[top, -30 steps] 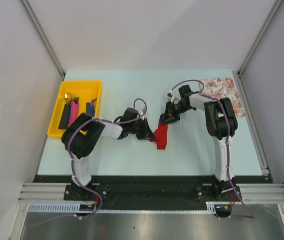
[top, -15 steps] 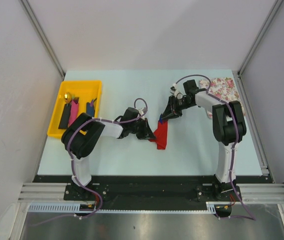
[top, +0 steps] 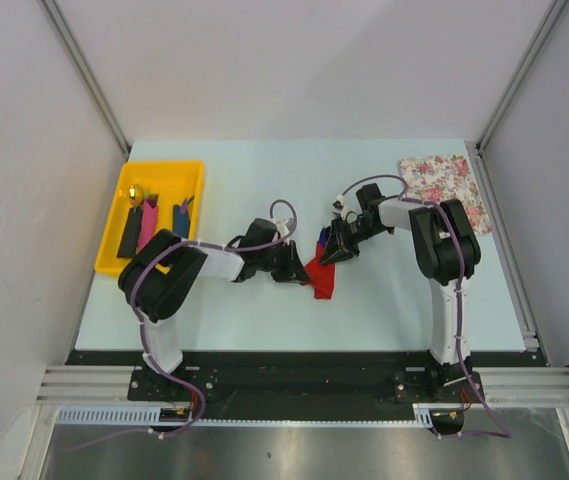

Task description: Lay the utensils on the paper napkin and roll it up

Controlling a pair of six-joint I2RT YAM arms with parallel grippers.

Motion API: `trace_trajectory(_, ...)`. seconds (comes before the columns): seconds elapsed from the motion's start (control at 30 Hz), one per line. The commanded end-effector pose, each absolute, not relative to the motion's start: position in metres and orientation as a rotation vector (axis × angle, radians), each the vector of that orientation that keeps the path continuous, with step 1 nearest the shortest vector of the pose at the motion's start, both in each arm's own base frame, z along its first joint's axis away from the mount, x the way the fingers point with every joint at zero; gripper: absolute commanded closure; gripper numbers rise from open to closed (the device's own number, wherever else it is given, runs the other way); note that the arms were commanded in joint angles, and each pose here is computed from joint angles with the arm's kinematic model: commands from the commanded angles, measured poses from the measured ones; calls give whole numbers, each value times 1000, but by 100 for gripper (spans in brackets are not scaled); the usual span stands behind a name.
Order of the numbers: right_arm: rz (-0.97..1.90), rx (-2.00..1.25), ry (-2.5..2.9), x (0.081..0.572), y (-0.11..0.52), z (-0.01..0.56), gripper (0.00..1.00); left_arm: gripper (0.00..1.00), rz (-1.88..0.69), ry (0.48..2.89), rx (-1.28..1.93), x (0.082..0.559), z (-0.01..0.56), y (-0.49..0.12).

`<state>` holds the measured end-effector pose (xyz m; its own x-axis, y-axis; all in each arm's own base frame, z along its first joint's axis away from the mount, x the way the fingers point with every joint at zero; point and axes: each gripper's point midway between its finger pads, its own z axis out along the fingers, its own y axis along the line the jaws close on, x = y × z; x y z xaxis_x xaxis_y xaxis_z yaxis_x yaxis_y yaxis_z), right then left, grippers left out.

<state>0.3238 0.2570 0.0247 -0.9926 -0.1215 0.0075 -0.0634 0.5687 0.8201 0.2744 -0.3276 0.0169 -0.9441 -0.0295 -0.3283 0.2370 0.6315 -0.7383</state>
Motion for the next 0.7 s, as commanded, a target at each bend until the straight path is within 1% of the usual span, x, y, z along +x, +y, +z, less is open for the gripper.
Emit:
trace_trajectory(0.0,-1315,197,-2781,320,248,-7,82,86,-1322,2406,357,260,51,-334)
trace_trajectory(0.07,-1297,204,-2787,319,246,-12,82,81,-1408,2346,413,255,70,-340)
trace_trajectory(0.1,-1292,210,-2789,318,246,-14,83,76,-1434,2287,439,257,83,-344)
trace_trajectory(0.2,-1285,208,-2789,317,244,-15,83,72,-1487,2212,495,257,103,-351)
trace_trajectory(0.43,-1284,207,-2788,317,245,-15,83,71,-1577,2167,605,252,116,-382)
trace_trajectory(0.57,-1283,208,-2791,318,244,-15,83,72,-1646,2286,576,243,86,-390)
trace_trajectory(0.67,-1284,207,-2792,318,245,-15,83,77,-1676,2349,502,236,69,-382)
